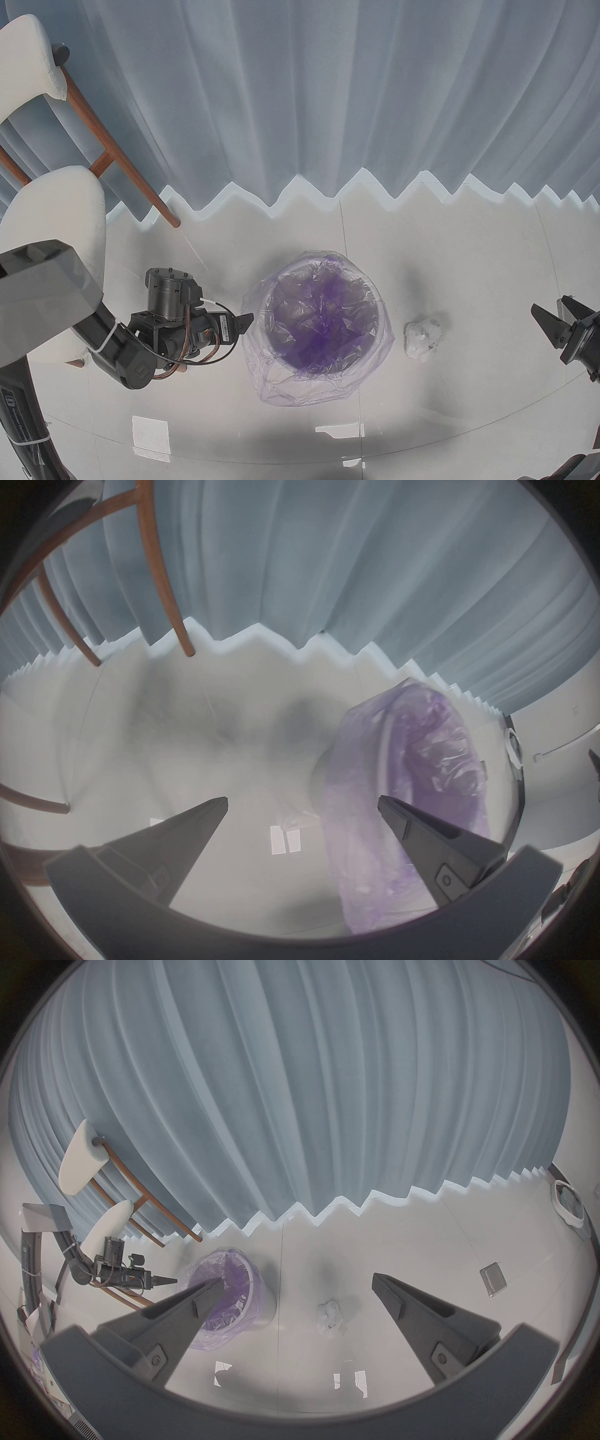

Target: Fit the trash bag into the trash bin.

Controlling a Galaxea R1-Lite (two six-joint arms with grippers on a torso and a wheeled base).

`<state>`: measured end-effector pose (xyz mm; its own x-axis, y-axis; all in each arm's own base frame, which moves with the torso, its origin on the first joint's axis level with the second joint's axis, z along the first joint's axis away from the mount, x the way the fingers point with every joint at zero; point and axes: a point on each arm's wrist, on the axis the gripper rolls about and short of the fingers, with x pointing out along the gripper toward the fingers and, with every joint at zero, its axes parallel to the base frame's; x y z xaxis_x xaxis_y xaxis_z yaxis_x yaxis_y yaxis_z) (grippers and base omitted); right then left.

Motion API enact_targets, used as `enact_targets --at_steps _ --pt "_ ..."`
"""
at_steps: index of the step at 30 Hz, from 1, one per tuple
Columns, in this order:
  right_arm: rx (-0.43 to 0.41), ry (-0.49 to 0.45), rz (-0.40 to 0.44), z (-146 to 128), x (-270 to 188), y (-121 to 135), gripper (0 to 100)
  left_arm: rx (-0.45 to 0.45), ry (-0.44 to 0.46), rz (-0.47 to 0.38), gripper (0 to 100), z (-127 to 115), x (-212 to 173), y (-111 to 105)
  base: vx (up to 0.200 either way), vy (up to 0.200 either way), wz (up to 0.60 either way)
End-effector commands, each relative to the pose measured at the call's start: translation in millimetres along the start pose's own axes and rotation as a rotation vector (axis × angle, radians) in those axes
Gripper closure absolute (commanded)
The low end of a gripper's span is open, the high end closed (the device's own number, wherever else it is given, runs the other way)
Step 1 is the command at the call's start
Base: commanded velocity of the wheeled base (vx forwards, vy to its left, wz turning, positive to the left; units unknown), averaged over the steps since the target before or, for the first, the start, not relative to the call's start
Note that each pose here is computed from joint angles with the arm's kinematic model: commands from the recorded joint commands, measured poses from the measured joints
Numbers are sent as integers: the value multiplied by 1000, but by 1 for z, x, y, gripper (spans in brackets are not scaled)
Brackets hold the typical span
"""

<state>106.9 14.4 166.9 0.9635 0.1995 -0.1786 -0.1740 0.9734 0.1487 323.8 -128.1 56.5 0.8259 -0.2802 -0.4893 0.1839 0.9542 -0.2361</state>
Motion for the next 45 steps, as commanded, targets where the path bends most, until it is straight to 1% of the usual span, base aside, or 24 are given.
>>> enact_targets --at_steps 1,5,8,9,15,16,21,24,28,30,32,35,37,39,40,43,44,45 --pt "1 7 0 -1 1 0 0 -8 66 55 0 -22 22 15 0 0 0" --pt "1 6 0 0 1 0 0 -13 73 70 0 -31 34 22 0 0 0" --pt "-1 4 1 0 1 0 0 -14 62 69 0 -34 42 24 0 0 0" --pt "-1 4 1 0 1 0 0 -17 48 77 0 -39 54 25 0 0 0" --pt "0 15 -1 -2 1 0 0 -18 49 122 0 -52 81 31 0 0 0" --pt "1 19 -1 -3 1 0 0 -20 38 150 0 -52 89 33 0 0 0" --pt "2 30 -1 -6 1 -1 0 -24 13 206 0 -55 112 37 0 0 0" --pt "2 38 -2 -8 1 -1 0 -25 0 215 0 -57 120 37 0 0 0" --pt "2 36 -2 -8 1 -1 0 -27 -2 213 0 -56 121 37 0 0 0" --pt "2 38 -2 -8 1 -1 0 -29 -10 205 0 -56 119 35 0 0 0" --pt "2 36 -2 -8 1 -1 0 -32 0 204 0 -58 115 33 0 0 0" --pt "4 45 -3 -10 1 -1 0 -43 -34 181 0 -41 82 24 0 0 0" --pt "3 51 -6 -12 0 -2 0 -43 -45 174 0 -39 63 24 0 0 0" --pt "4 52 -6 -13 0 -2 0 -47 -83 162 0 -32 41 23 0 0 0" --pt "4 52 -6 -13 0 -2 0 -48 -90 159 0 -31 36 22 0 0 0" --pt "22 54 -8 -11 2 -2 0 -49 -129 134 0 -29 -4 19 0 0 0" --pt "44 61 -8 -10 4 -2 0 -47 -136 125 0 -30 -16 17 0 0 0" --pt "44 61 -8 -10 4 -2 0 -47 -136 125 0 -30 -16 17 0 0 0"
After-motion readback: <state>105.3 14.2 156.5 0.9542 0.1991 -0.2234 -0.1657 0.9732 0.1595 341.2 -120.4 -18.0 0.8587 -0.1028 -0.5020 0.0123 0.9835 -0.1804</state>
